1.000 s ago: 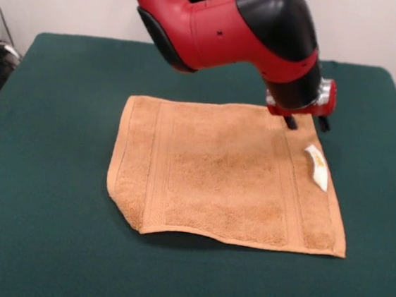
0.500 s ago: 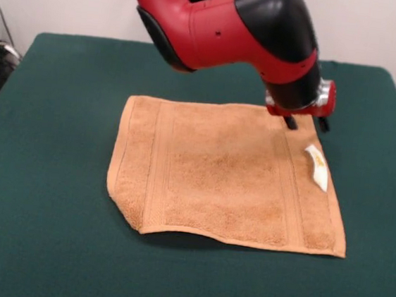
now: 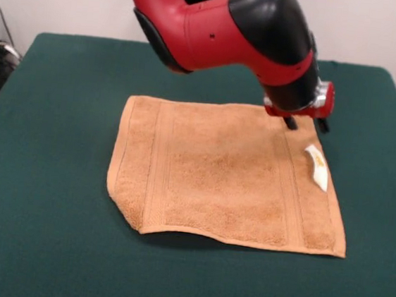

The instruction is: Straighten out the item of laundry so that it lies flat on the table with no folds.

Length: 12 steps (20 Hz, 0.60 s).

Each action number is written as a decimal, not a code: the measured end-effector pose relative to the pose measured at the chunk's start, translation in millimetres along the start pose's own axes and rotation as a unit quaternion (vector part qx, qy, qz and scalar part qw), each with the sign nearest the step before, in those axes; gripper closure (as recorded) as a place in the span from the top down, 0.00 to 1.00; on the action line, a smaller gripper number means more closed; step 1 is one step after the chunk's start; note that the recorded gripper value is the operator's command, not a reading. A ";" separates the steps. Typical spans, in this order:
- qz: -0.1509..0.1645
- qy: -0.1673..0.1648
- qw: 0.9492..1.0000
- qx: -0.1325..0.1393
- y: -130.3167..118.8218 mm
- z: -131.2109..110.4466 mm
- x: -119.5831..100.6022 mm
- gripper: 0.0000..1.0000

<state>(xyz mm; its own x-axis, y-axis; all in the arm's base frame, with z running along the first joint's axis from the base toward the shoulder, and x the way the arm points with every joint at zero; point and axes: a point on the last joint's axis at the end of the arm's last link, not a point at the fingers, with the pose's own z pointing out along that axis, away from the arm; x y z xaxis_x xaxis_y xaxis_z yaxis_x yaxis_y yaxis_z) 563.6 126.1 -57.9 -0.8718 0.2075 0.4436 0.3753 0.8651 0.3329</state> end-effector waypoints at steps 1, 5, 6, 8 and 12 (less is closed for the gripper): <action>0.001 0.000 1.000 -0.001 -0.1 -0.1 -0.1 1.00; 0.004 0.001 1.000 -0.002 -0.3 -0.2 -0.3 1.00; 0.004 0.001 1.000 -0.002 -0.3 -0.3 -0.3 1.00; 0.010 0.003 1.000 -0.006 -1.6 -0.3 -1.3 1.00; 0.024 0.007 1.000 -0.016 -4.8 -0.9 -3.5 1.00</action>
<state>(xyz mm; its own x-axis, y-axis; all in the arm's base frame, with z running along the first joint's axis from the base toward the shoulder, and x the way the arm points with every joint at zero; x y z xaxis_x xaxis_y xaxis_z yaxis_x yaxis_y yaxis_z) 565.2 120.8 -60.3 -0.8482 0.2407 0.4718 0.4261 0.8391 0.3381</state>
